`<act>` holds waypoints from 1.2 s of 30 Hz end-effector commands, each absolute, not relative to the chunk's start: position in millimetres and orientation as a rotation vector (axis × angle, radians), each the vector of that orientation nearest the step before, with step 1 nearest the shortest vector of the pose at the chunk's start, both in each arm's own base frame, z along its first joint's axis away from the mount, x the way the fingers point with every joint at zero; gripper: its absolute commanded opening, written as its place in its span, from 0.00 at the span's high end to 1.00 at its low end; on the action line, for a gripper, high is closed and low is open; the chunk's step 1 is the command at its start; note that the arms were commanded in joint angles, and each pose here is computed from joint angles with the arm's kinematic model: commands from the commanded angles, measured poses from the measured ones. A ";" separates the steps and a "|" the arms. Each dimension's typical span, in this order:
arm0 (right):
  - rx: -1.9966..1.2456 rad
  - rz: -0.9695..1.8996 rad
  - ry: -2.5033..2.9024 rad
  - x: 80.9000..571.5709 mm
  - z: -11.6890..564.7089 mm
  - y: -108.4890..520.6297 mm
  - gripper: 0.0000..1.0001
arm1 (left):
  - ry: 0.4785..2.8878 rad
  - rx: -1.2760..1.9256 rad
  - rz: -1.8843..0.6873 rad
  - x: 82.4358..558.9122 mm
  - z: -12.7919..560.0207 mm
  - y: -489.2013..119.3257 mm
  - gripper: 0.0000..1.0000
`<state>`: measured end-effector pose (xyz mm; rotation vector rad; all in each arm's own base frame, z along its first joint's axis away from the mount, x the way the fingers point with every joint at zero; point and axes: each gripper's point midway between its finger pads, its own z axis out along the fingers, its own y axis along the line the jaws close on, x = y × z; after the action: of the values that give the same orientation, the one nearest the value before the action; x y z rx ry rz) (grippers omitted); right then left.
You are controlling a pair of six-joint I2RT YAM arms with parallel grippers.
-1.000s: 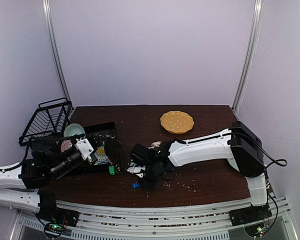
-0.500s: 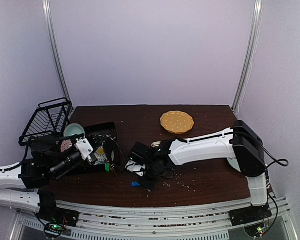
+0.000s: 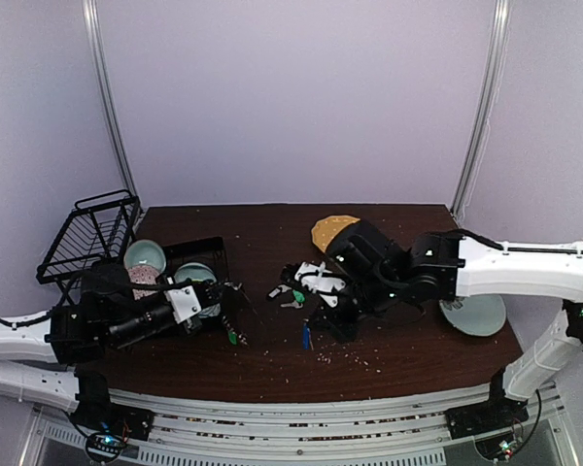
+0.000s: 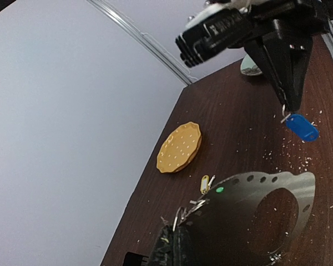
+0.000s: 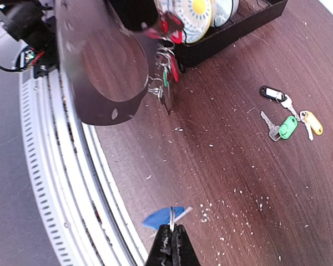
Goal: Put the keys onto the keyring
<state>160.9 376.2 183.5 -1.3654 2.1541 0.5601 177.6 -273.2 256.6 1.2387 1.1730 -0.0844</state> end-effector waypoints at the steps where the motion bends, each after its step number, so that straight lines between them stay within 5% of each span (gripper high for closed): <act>1: -1.393 0.681 2.145 136.9 208.1 361.9 1.00 | 1.048 1.253 -0.092 167.3 292.3 -298.6 1.00; 9: -1.468 0.912 1.971 98.7 268.4 386.9 1.00 | 0.945 1.400 -0.085 147.4 281.9 -344.9 1.00; 19: -1.394 0.594 1.986 137.9 254.6 370.9 1.00 | 0.870 1.394 -0.300 117.6 291.2 -361.1 1.00; 36: -1.440 0.763 1.898 121.6 257.6 406.0 1.00 | 0.950 1.335 -0.388 116.4 296.2 -372.7 1.00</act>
<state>115.7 398.0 246.4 -1.4834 1.9449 0.7592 121.3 -367.0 257.1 1.4426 1.0178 -0.3182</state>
